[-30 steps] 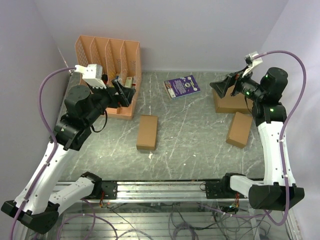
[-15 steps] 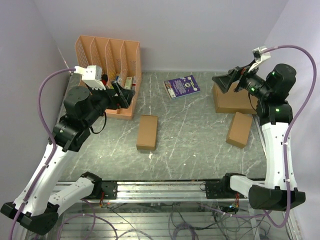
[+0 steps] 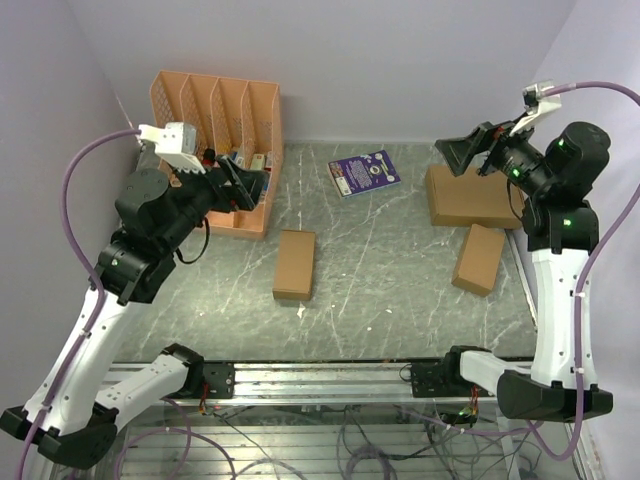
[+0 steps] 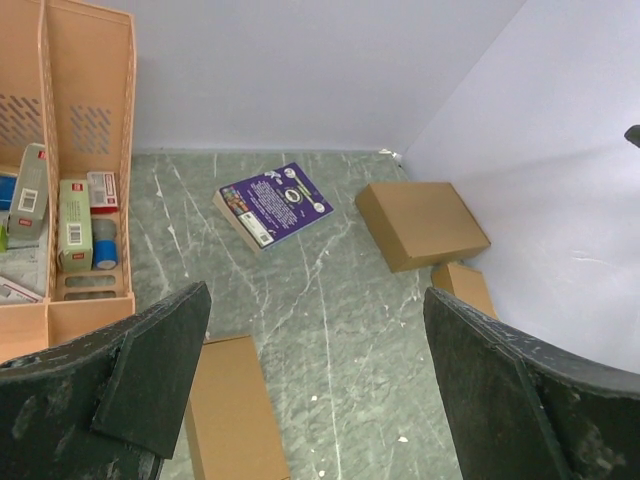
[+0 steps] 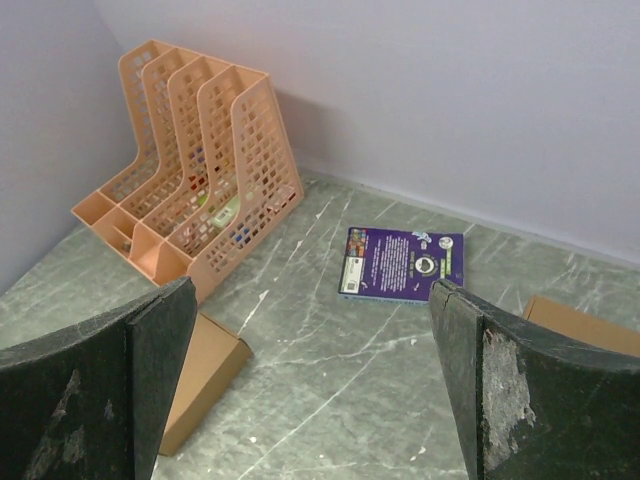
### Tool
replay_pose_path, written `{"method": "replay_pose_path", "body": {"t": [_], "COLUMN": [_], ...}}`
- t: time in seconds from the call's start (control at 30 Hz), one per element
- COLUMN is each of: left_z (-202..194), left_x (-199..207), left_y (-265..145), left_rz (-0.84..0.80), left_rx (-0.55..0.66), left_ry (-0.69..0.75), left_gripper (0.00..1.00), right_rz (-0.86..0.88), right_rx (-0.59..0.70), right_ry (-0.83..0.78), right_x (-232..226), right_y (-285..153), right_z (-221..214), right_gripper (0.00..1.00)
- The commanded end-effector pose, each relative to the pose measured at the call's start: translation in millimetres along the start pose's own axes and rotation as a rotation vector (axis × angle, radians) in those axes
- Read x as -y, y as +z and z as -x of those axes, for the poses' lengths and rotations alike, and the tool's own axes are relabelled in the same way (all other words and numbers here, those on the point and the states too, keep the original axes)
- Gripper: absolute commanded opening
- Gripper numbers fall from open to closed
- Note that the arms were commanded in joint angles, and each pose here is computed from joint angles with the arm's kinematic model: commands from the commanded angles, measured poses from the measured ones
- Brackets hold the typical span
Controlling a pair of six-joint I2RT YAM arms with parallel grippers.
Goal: Fold the paper box
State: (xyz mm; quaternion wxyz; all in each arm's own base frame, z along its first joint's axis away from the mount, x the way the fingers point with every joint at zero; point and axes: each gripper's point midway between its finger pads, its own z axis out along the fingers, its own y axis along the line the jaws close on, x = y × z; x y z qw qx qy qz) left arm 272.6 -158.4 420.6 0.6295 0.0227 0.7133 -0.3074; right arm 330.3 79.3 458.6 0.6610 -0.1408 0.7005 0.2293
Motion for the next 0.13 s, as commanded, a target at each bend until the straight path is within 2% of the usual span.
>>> {"method": "replay_pose_path", "body": {"t": [0.0, 0.1], "left_z": [14.1, 7.4], "left_x": [10.1, 9.2], "left_y": [-1.9, 0.2], "left_rz": [-0.044, -0.051], "left_rx": [0.031, 0.021], "left_ry": [0.022, 0.015], "left_gripper": [0.98, 0.98], "right_rz": [-0.02, -0.027], "right_rx": [0.004, 0.0], "right_ry": [-0.01, -0.011], "right_x": [3.5, 6.2], "right_y": [-3.1, -1.8], "right_z": [0.8, -2.3], "right_gripper": [1.0, 1.0]}}
